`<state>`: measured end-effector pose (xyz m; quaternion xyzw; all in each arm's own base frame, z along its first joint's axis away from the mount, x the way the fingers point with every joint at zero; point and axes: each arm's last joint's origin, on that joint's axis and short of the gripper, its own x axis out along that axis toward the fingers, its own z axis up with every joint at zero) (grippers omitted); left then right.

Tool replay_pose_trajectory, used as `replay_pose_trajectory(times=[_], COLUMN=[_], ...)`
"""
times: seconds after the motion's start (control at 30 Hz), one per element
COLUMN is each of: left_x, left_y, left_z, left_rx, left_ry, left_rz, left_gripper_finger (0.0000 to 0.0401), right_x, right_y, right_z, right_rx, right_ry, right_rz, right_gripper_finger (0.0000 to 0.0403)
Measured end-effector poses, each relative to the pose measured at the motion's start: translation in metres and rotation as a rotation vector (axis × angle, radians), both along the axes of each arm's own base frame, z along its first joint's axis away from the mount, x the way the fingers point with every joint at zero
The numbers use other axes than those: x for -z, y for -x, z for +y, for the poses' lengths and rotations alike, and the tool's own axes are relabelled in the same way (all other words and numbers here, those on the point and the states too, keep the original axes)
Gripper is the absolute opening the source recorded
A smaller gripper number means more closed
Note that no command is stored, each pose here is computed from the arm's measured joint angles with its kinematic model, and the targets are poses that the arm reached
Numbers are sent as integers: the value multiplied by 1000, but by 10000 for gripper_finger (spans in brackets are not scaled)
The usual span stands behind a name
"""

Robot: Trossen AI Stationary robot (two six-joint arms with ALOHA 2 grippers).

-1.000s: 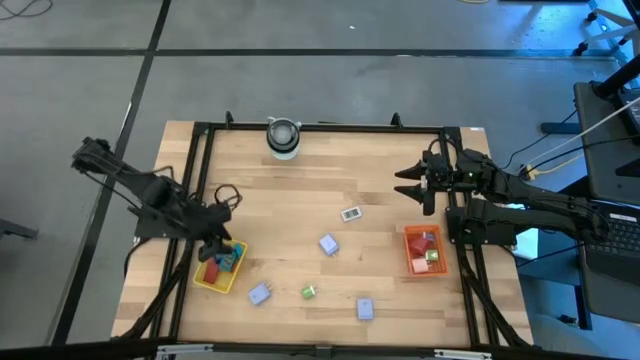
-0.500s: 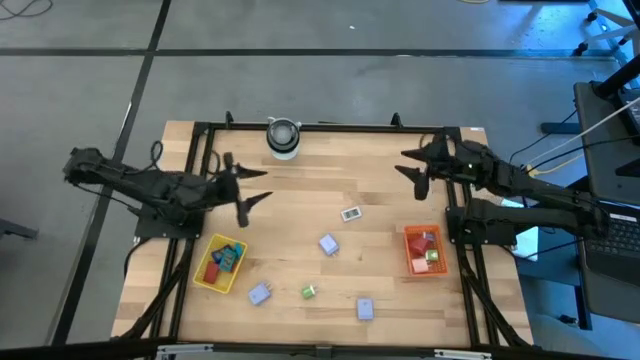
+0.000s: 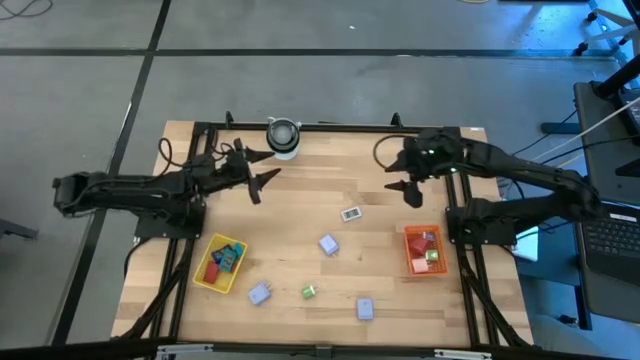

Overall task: Pick & Place Office items
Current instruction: Put the white digital timer into the yellow basket

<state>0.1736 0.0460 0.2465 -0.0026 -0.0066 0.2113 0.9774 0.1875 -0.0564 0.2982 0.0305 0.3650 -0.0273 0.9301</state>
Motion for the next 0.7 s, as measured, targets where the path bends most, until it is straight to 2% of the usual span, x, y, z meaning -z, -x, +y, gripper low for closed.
replay_pose_trajectory(times=[0.17, 0.43, 0.7], left_x=[8, 17, 18], left_y=[4, 4, 4], left_z=[9, 10, 9], left_rx=[-41, -36, -29], left_ry=[39, 74, 82], left_rz=[15, 100, 103], left_gripper_finger=[239, 239, 239], right_x=[23, 68, 119], right_y=[-23, -58, -80], right_z=[-13, -31, -38], right_rx=[-10, -40, -35], right_ry=[-50, -137, -208], right_rz=[87, 212, 378], right_gripper_finger=[240, 240, 240])
